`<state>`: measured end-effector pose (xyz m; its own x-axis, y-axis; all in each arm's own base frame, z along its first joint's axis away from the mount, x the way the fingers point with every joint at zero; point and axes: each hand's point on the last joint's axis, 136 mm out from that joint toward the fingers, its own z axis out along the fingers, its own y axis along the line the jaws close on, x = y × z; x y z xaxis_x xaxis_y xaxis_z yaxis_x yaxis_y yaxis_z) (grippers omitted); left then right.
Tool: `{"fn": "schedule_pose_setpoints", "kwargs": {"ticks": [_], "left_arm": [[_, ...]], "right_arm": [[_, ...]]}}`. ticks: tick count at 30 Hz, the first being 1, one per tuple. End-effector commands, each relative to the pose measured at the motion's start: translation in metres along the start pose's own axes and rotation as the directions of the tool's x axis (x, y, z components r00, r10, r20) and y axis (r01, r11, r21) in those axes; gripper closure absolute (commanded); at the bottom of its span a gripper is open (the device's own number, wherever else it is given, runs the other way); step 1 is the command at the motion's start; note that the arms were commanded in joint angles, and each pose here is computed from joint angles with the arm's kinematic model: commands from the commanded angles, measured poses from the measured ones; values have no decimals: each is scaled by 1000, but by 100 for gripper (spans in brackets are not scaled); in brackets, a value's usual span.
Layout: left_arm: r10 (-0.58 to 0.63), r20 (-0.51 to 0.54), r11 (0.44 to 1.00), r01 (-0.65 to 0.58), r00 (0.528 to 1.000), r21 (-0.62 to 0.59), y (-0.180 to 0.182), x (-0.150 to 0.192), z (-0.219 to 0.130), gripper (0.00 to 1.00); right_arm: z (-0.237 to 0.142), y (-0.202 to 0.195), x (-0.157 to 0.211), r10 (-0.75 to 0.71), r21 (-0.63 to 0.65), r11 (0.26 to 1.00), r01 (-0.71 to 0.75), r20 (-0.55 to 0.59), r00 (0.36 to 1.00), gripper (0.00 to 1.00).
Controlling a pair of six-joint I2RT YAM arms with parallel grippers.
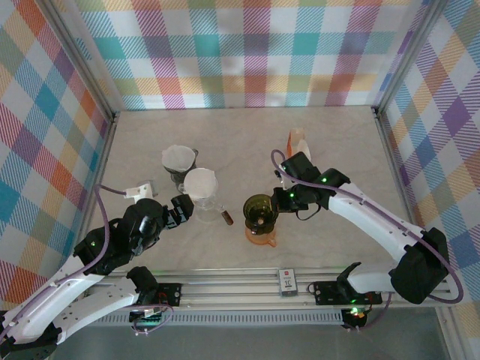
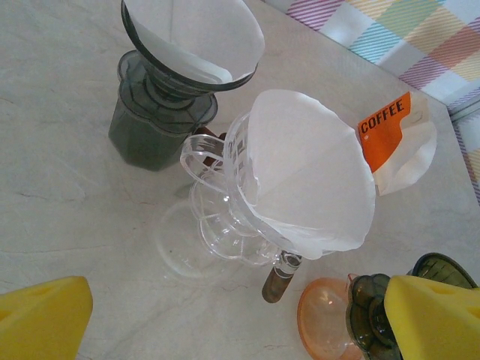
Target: Place the coffee filter in the dripper
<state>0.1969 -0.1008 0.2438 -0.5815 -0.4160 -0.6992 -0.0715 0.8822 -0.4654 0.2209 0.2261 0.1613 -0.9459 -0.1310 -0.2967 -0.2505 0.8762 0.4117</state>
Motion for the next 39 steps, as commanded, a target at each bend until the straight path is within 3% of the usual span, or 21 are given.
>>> {"fn": "schedule_pose_setpoints", "kwargs": {"ticks": [1, 7, 10, 17, 22, 32, 35, 39], "left_arm": [[-7, 12, 1000, 7, 1000, -29, 7, 0, 2, 0], [-8, 11, 1000, 8, 1000, -29, 7, 0, 3, 0], [-9, 9, 1000, 10, 1000, -30, 6, 0, 3, 0], [-11, 10, 1000, 11, 1000, -28, 6, 0, 3, 0], [-6, 18, 1000, 6, 1000, -19, 3, -3, 2, 0], [13, 22, 1000, -13, 1000, 5, -7, -10, 0, 0], [14, 15, 1000, -14, 1000, 14, -11, -10, 1, 0], [14, 6, 1000, -14, 1000, 17, -13, -8, 2, 0]], "right_arm": [[-2, -4, 7, -15, 18, 1000, 15, -1, 1000, 100], [-5, -7, 9, -15, 29, 999, 15, 8, 1000, 87], [-6, -6, 8, -14, 22, 1000, 14, 18, 1000, 69], [-20, -4, -1, -26, 25, 999, 24, 81, 996, 37], [-41, -5, -29, -59, 81, 996, 43, 204, 977, 28], [-70, -51, -131, 0, 169, 981, -93, 482, 876, 36], [-63, -80, -161, -1, 244, 959, -145, 512, 859, 42], [-37, -113, -189, 12, 316, 931, -182, 473, 881, 49]]}}
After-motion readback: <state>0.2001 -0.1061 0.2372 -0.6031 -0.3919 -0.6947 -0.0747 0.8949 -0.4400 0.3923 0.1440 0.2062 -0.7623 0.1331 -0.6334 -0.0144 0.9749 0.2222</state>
